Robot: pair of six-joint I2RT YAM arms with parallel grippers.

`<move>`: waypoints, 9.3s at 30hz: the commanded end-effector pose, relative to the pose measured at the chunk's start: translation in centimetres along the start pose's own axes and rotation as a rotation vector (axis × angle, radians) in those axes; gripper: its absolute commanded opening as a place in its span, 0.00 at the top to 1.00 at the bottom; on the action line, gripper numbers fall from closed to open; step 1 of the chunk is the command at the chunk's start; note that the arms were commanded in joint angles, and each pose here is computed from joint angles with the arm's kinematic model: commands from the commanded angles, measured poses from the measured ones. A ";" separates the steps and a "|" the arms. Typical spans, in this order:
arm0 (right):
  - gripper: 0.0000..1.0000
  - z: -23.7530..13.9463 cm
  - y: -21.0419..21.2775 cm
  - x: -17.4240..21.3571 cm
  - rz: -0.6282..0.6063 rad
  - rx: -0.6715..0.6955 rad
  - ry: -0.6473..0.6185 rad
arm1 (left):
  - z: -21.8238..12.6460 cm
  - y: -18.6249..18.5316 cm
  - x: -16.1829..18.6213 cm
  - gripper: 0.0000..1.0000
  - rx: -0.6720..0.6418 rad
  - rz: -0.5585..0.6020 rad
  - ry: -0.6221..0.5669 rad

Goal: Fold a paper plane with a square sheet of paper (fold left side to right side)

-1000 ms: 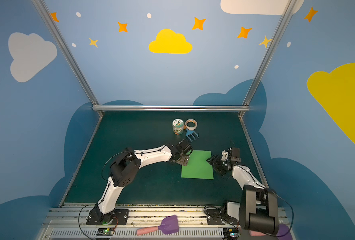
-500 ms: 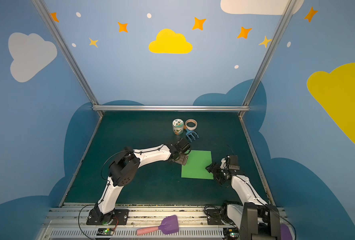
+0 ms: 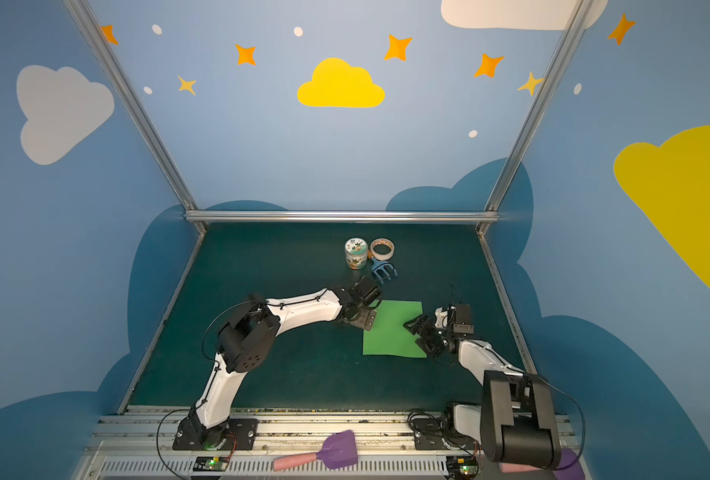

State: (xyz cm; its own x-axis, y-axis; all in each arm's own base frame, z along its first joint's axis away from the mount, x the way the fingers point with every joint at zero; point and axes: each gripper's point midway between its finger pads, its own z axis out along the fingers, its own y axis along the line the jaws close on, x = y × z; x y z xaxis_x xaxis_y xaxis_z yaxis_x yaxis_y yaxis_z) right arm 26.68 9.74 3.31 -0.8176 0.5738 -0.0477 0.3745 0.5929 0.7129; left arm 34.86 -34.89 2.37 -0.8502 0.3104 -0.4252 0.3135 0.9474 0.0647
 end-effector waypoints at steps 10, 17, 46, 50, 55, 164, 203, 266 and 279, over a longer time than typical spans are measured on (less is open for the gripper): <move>0.24 -1.9 -1.6 -4.6 -0.016 0.199 -0.072 | 1.8 1.8 3.0 0.00 -0.059 0.027 0.099; 0.25 -0.5 -3.3 -5.6 0.008 0.237 0.003 | 1.9 1.7 3.1 0.00 -0.055 0.028 0.102; 0.27 3.0 0.5 -0.9 -0.102 0.156 0.277 | -0.1 2.6 0.8 0.00 -0.027 0.013 0.072; 0.28 4.3 1.4 0.5 -0.090 0.114 0.291 | -1.9 3.0 -0.7 0.00 0.000 -0.021 0.044; 0.30 5.6 2.7 2.4 -0.097 0.081 0.299 | -4.9 2.9 -1.6 0.00 0.082 -0.097 0.006; 0.97 2.1 -2.4 0.1 0.099 0.239 0.151 | -1.9 -4.7 7.2 0.17 0.415 -0.378 0.162; 0.97 1.9 -2.5 0.4 0.098 0.240 0.154 | 2.2 -7.3 3.6 0.14 0.509 -0.380 0.139; 0.37 -2.0 2.1 -7.9 -0.129 0.288 0.064 | -6.0 -6.3 0.3 0.23 0.532 -0.166 0.108; 0.37 1.9 -0.1 -9.7 -0.060 0.361 0.174 | -4.7 -6.9 2.2 0.22 0.564 -0.219 0.177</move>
State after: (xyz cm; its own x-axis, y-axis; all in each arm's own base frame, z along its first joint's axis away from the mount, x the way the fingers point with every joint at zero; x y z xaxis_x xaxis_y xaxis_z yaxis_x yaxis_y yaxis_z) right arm 36.14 5.07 3.13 -0.8939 0.4482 0.0069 0.4049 0.8006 0.4417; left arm 29.38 -40.32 6.16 -0.9544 0.1664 -0.2479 0.2737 0.8197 -0.5032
